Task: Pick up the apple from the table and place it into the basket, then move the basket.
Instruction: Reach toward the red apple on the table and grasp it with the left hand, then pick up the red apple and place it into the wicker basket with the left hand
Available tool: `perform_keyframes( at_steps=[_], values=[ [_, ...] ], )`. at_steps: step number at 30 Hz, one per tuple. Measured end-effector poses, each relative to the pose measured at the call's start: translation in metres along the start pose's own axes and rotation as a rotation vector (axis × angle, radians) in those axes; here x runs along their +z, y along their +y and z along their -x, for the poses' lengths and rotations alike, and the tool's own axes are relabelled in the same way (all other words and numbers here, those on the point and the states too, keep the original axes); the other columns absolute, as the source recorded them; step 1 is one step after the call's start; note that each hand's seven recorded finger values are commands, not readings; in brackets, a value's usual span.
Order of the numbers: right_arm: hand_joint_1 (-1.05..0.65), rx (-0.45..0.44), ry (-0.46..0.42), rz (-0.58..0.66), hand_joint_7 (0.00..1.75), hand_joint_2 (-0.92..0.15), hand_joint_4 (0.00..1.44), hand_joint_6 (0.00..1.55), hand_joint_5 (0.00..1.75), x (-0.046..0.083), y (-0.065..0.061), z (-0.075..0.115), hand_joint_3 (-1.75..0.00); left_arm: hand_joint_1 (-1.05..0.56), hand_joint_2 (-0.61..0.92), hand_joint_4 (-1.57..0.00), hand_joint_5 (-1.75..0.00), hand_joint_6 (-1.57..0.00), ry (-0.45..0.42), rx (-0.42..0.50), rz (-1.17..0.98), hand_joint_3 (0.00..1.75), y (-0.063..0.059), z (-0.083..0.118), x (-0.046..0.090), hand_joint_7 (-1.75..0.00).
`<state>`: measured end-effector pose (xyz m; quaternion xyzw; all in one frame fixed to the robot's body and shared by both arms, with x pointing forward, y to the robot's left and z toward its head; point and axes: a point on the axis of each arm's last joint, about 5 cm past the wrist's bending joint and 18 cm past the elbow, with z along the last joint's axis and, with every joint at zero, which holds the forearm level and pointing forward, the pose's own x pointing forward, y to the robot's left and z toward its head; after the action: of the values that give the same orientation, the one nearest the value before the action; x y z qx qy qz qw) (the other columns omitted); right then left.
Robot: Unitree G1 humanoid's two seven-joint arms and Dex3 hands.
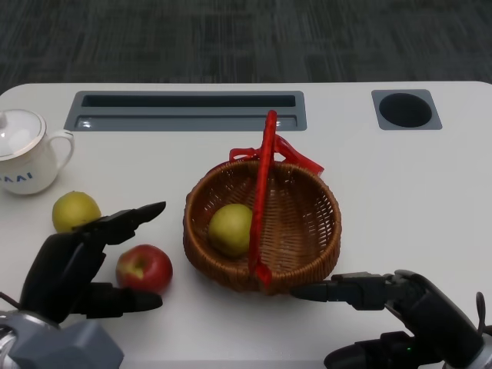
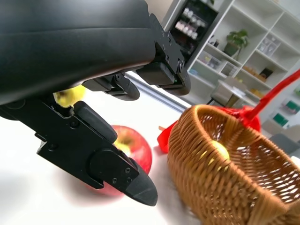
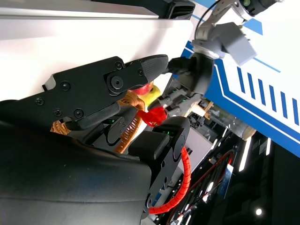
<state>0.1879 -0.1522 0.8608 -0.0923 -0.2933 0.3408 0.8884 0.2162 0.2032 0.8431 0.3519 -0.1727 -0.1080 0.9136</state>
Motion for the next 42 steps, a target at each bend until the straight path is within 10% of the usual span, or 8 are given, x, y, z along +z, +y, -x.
perform_keyframes(
  at_steps=[24,42],
  values=[
    [-0.53,0.003,0.000,-0.001,0.00,-0.86,0.80,0.71,0.00,0.001,0.000,0.000,0.00,-0.53,0.65,-0.60,-0.03,-0.55,0.167,-0.113,-0.100,0.01,-0.019,-0.007,-0.016,-0.02],
    [-0.54,-0.002,-0.009,-0.001,0.00,-0.88,0.80,0.72,0.00,0.003,0.000,0.000,0.00,-0.11,0.80,-1.27,-0.06,-1.10,0.185,-0.037,0.043,0.01,-0.026,-0.020,-0.008,-0.04]
  ],
)
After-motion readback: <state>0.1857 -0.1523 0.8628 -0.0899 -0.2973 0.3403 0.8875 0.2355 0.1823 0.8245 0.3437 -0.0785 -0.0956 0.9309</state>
